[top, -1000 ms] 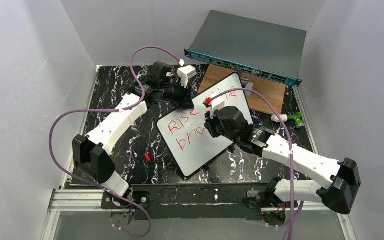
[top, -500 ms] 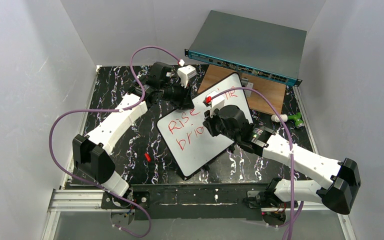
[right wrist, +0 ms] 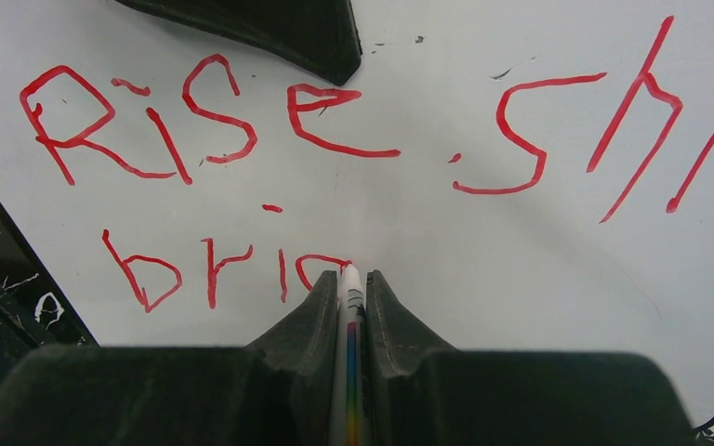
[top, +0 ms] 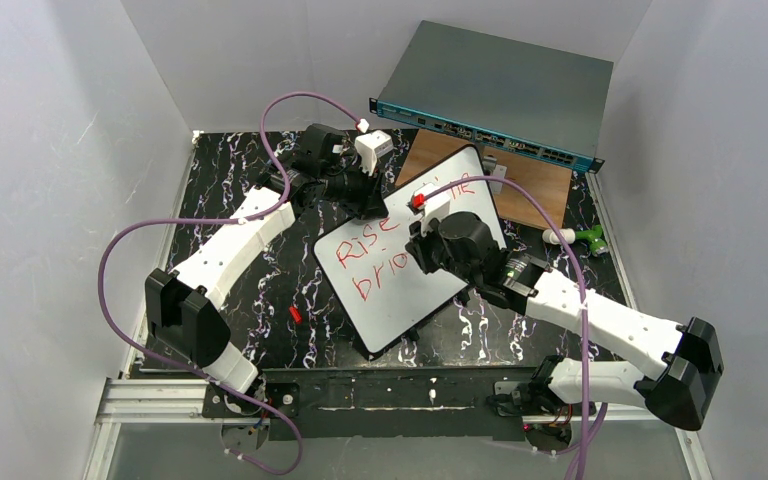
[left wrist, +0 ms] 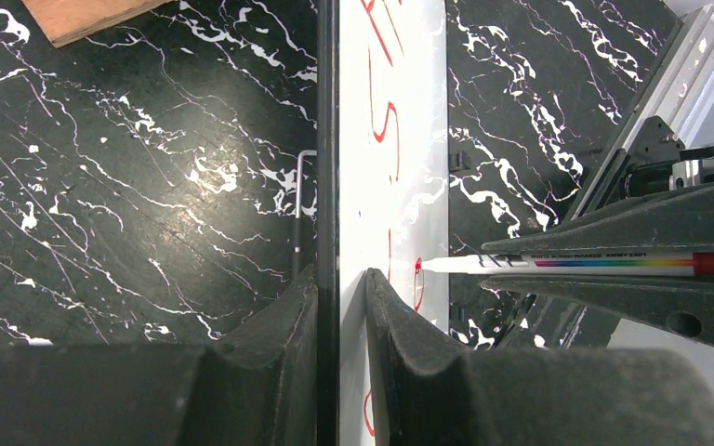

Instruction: Write a sentence on the whiteboard

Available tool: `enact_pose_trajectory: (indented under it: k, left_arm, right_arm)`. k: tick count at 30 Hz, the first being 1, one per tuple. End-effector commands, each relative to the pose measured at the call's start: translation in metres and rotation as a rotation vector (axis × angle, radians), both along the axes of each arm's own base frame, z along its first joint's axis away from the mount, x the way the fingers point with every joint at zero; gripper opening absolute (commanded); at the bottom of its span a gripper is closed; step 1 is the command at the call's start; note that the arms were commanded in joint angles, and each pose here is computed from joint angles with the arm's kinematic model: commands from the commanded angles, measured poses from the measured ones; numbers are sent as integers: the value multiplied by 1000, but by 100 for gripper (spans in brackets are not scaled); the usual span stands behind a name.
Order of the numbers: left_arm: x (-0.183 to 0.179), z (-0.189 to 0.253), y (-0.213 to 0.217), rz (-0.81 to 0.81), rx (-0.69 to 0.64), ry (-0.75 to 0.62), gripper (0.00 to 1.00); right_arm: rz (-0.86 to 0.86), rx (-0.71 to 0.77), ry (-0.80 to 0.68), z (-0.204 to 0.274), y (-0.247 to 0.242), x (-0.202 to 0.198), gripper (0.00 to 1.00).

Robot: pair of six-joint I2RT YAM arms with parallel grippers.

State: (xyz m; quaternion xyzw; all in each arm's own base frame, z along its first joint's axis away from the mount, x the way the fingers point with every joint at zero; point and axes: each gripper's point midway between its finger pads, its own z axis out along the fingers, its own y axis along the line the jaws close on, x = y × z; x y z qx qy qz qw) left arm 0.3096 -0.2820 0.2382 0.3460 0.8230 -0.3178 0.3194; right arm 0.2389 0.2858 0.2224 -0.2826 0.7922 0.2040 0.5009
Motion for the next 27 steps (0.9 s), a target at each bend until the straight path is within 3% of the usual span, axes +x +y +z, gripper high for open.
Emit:
enact_pose_trajectory:
  k: [1,27]
  left_arm:
    - [-7,11,-4,-52,-15,-49,0]
    - [-6,10,-4,-51,-11,-50,0]
  right_arm:
    - [-23,-15,3,-12,-5,3,1]
    - [25,-23,110,-39,-8,-20,1]
